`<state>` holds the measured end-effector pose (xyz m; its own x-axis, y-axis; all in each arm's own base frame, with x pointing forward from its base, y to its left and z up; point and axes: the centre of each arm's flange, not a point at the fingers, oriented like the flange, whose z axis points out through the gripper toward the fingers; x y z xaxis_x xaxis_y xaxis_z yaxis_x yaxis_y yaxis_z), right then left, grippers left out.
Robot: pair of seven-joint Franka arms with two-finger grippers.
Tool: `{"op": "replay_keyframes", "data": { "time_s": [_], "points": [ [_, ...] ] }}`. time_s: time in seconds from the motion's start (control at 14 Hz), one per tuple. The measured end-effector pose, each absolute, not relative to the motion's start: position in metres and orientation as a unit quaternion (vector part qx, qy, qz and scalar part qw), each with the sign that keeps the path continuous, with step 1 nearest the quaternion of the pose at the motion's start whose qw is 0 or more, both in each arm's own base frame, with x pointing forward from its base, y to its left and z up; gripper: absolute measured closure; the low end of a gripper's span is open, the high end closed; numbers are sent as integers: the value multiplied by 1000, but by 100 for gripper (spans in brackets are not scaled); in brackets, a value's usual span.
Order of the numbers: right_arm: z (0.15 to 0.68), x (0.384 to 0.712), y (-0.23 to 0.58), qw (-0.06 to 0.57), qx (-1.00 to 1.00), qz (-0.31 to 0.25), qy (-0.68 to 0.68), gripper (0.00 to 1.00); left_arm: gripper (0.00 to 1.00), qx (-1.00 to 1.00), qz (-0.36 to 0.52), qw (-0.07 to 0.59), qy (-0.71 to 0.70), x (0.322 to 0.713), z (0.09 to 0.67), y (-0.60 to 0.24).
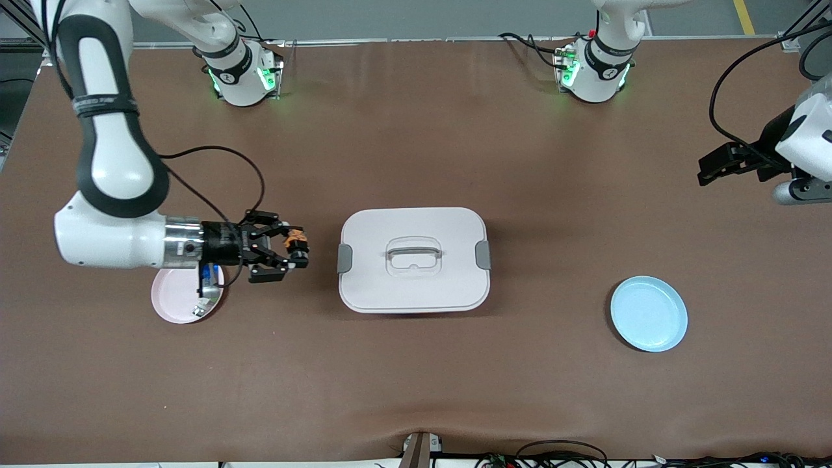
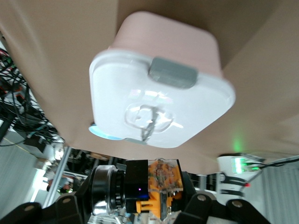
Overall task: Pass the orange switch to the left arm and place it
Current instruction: 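Lift the switch with the right gripper and carry it over the box, then hold the switch above the box while the left gripper reaches it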
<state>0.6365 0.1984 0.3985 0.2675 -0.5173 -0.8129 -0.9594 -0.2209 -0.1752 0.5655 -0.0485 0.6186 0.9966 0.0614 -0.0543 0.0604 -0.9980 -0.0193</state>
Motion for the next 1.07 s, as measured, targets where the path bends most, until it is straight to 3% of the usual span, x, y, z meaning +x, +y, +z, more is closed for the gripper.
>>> {"op": "replay_keyframes", "data": {
  "time_s": [0.64, 1.07],
  "points": [
    [422, 621, 297, 403, -622, 321, 590, 27, 0, -997, 40, -61, -15, 575, 596, -132],
    [435, 587, 370, 389, -610, 331, 606, 27, 0, -995, 29, -84, 45, 580, 583, -234]
  ]
}}
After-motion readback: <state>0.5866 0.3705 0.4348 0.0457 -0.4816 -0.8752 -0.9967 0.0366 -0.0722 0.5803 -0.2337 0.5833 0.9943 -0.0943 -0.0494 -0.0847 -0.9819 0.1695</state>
